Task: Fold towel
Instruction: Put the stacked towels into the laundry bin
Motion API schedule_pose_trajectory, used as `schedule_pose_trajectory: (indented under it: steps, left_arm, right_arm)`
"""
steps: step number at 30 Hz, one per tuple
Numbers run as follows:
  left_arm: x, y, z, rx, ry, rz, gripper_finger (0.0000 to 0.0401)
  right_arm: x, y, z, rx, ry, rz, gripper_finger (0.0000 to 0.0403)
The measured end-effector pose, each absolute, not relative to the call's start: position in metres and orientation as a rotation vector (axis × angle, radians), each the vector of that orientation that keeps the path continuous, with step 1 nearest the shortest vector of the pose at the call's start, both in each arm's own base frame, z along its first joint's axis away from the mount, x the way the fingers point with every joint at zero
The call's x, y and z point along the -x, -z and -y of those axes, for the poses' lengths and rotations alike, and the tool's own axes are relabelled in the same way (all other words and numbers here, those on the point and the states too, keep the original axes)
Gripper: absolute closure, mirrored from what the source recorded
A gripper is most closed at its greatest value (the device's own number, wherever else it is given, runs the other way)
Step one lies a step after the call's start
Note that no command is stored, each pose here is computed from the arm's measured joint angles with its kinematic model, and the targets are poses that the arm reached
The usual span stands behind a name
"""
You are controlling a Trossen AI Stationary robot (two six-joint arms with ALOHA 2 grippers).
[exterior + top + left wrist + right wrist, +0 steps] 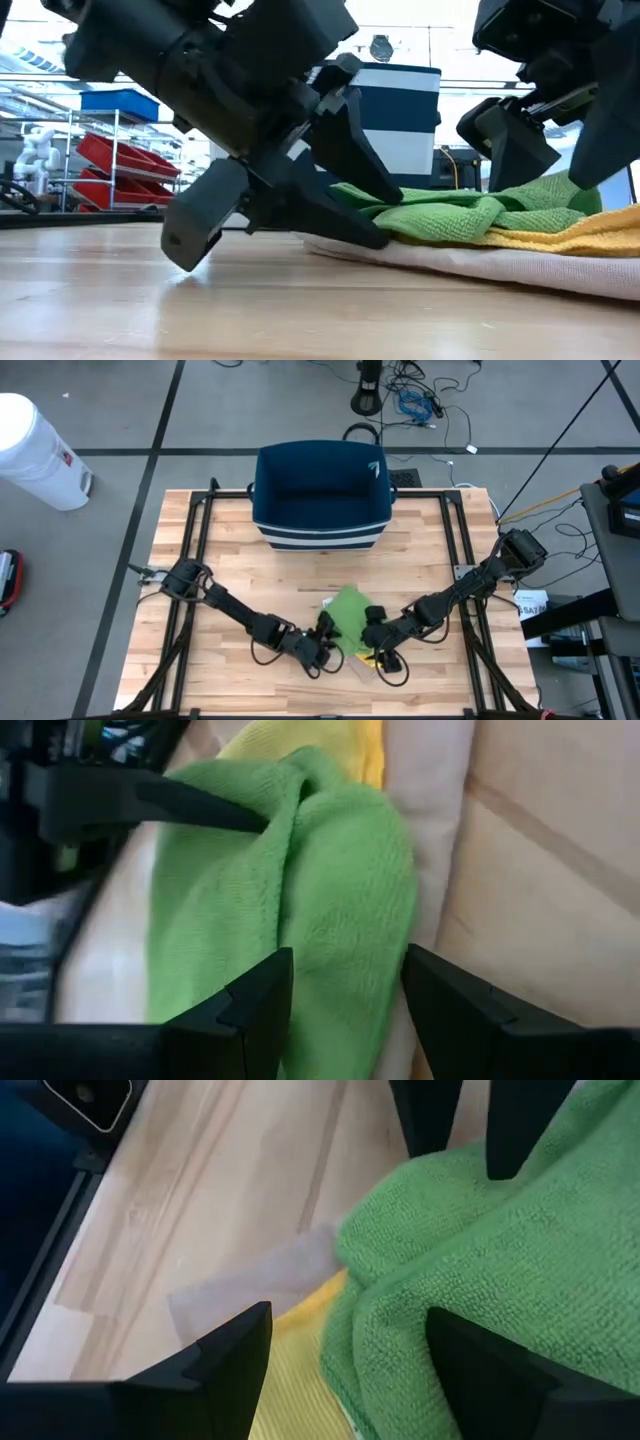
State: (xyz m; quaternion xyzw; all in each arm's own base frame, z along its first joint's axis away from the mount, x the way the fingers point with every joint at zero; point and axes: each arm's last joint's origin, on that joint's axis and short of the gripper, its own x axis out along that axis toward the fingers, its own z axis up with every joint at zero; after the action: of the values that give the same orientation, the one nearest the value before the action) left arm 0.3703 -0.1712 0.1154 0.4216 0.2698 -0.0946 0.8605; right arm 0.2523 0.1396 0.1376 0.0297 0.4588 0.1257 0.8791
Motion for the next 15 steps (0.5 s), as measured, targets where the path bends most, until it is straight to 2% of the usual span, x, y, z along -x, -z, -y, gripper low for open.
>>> schedule_pose_trajectory:
  steps: [10,15]
  left_arm:
    - [-0.369,-0.113,0.169,-0.889,0.223,-0.603,0.0206]
    - [-0.364,-0.113,0.179,-0.968,0.271,-0.585,0.0206]
  right_arm:
    - [-0.258,-0.142,-0.141,-0.082,-0.271,-0.881,0.0149]
    - [-0.258,-0.141,-0.138,-0.049,-0.204,-0.882,0.0149]
